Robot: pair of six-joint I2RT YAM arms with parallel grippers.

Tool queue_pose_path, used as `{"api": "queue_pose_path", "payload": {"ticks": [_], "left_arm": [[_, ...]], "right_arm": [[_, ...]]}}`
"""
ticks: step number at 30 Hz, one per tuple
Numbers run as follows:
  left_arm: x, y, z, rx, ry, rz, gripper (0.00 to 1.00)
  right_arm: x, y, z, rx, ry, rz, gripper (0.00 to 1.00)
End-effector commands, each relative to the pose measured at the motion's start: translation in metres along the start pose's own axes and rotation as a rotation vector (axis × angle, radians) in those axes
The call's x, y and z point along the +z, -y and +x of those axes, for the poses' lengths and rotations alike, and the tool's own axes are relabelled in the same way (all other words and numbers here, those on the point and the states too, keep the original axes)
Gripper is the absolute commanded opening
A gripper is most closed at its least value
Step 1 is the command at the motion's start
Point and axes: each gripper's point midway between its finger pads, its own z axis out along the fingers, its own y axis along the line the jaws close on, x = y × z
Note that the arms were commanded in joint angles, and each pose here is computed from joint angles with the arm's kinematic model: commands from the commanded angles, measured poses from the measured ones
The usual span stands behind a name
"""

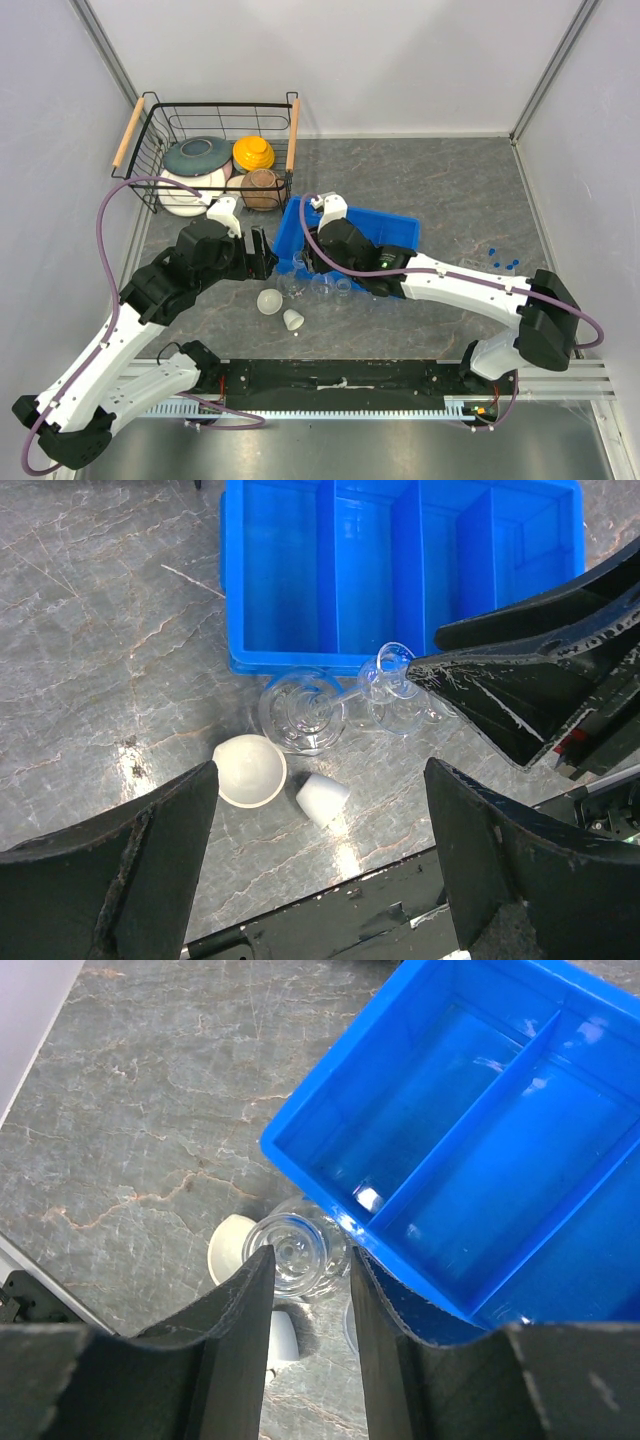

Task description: Organize the chemistry lab equipment

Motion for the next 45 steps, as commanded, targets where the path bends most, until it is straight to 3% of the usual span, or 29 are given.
{"api": "queue_pose_path", "payload": {"ticks": [1,23,39,45], "left_arm": [[-0.001,0.003,-0.009,0.024,0.038,0.019,0.90],[-0.001,0.000,-0.007,0.020,0.028,0.006,0.90],[-0.003,0.001,-0.007,0.021,0.023,0.009,0.90],[-0.003,0.001,-0.007,0.020,0.021,0.006,0.90]], "right_arm": [[0.004,-0.005,-0.020,0.042,0.050,-0.004,0.43],[0.016,-0.005,0.000,0.089,0.003,-0.027,0.40],[0.024,-0.001,0.022,0.103,-0.050,-0.021,0.31],[0.024,0.001,0.024,0.106,-0.053,-0.015,0.14]]}}
